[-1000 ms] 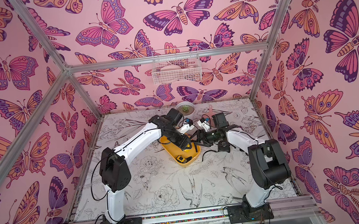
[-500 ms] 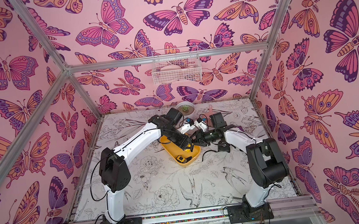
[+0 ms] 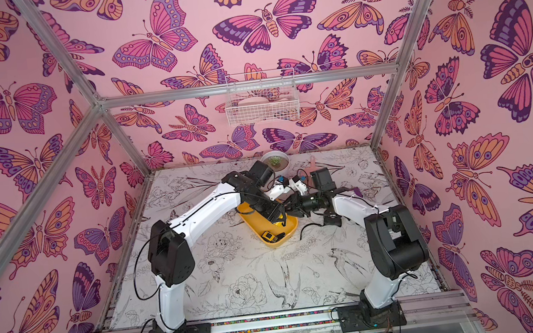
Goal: Take the tape measure out of the storage box
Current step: Place the tape measure at the center of the board.
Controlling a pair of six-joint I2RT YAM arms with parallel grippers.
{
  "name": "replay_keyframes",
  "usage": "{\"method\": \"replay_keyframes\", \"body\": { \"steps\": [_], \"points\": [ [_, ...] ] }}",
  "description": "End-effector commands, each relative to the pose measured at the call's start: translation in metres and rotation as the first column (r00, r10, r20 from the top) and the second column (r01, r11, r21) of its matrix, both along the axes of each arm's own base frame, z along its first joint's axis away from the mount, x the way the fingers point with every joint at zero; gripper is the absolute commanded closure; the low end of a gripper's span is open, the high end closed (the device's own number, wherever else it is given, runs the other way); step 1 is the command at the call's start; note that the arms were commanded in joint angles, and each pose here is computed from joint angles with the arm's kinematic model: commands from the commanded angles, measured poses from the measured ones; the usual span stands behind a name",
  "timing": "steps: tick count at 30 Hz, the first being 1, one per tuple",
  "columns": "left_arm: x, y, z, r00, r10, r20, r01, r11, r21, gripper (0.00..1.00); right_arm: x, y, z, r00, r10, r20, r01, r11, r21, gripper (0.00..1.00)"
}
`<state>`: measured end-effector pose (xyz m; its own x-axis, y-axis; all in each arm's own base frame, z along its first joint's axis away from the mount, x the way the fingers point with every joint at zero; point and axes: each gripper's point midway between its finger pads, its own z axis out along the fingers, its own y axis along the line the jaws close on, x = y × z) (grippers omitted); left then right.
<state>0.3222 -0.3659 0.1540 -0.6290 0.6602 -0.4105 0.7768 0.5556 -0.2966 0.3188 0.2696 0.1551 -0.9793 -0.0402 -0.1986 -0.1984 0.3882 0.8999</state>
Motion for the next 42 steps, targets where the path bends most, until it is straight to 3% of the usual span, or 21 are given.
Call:
{"method": "replay_keyframes", "body": {
  "steps": [1,7,12,17,21,34,42],
  "points": [
    [0.003,-0.009,0.038,0.997,-0.003,0.071,0.01,0.994,-0.106,0.24,-0.005,0.012,0.019,0.995,0.061,0.076,-0.066,0.995,0.072,0.83],
    [0.011,0.001,0.063,0.984,0.068,0.164,-0.041,0.986,-0.162,0.08,0.01,-0.001,0.024,0.996,0.014,0.09,-0.019,0.998,0.054,0.83],
    [0.024,0.024,0.078,0.963,0.175,0.203,-0.137,0.973,-0.188,0.01,0.038,-0.045,0.032,0.988,-0.108,0.113,0.105,0.994,0.037,0.83],
    [0.032,0.049,0.052,0.944,0.237,0.228,-0.22,0.971,-0.096,0.0,0.073,-0.104,0.033,0.957,-0.263,0.121,0.261,0.965,0.032,0.83],
    [0.028,0.057,0.024,0.95,0.252,0.185,-0.249,0.968,-0.039,0.01,0.1,-0.137,0.015,0.929,-0.351,0.116,0.355,0.935,-0.02,0.83],
    [0.002,0.057,-0.014,0.977,0.203,0.06,-0.205,0.978,0.027,0.01,0.13,-0.155,-0.078,0.91,-0.414,0.027,0.411,0.892,-0.186,0.79],
    [-0.027,0.052,-0.052,0.994,0.109,-0.017,-0.104,0.977,0.186,0.0,0.132,-0.166,-0.107,0.9,-0.435,0.007,0.42,0.864,-0.276,0.71]
  ]
}}
